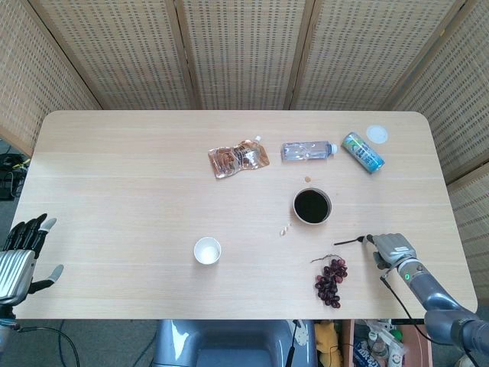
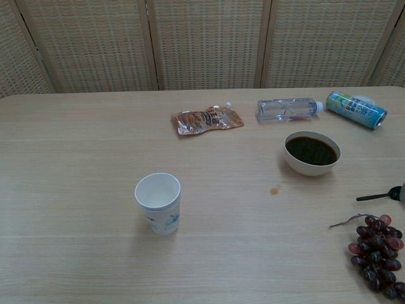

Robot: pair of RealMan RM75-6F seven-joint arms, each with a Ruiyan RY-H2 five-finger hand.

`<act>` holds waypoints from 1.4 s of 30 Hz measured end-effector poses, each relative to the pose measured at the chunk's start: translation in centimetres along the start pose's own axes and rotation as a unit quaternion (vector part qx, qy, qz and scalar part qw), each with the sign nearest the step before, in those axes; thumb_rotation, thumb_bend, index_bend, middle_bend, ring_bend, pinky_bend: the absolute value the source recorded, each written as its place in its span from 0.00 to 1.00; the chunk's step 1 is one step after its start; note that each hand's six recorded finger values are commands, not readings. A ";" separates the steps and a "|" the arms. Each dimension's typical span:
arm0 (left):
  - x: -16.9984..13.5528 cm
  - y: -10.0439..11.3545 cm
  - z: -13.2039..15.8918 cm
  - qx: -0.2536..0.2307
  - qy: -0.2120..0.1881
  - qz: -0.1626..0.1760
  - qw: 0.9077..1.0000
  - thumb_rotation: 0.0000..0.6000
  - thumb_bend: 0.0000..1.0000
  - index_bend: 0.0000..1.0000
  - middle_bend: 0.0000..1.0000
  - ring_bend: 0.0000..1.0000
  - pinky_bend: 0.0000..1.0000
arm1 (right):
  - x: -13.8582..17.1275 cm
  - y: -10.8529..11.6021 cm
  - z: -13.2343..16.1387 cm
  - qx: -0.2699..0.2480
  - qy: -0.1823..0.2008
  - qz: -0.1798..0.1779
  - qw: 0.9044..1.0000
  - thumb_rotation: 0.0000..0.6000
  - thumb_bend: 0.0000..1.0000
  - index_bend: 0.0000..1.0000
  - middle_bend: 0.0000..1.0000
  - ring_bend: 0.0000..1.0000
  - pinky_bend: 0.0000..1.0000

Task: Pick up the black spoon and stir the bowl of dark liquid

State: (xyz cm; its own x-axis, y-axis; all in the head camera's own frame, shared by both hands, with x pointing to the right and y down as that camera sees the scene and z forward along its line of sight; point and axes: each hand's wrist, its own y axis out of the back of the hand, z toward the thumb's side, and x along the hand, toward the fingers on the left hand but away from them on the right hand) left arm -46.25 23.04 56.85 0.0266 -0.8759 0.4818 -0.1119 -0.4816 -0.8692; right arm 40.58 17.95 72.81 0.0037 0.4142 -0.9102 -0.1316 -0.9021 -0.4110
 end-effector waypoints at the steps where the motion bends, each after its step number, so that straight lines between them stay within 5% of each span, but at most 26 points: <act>1: 0.0 0.0 0.0 0.000 0.001 -0.001 1.000 1.00 0.31 0.00 0.00 0.00 0.00 | 0.0 0.1 0.1 0.000 0.001 0.000 1.000 1.00 0.84 0.26 0.96 0.97 0.98; 24: 0.3 -0.1 -0.2 -0.006 -0.001 0.004 1.000 1.00 0.31 0.00 0.00 0.00 0.00 | 1.0 3.2 1.1 0.013 0.007 -0.048 0.999 1.00 0.84 0.26 0.90 0.97 0.98; 32: 0.1 0.6 0.0 0.011 -0.003 0.019 1.000 1.00 0.31 0.00 0.00 0.00 0.00 | 2.2 4.9 1.9 0.006 0.016 -0.105 0.994 1.00 0.56 0.32 0.68 0.78 0.98; 42: -0.1 1.8 -0.2 0.004 0.006 0.030 1.000 1.00 0.31 0.00 0.00 0.00 0.00 | 2.4 5.8 3.6 -0.004 0.037 -0.168 0.985 1.00 0.45 0.41 0.74 0.80 0.98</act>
State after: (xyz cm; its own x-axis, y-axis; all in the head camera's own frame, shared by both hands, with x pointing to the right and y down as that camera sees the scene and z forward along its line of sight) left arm -46.62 22.22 55.25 0.0075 -0.9025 0.4305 -0.1056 -0.4288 -0.8972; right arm 36.25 14.15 68.39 0.1183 0.6791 -0.7245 -0.1028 -0.7173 -0.6891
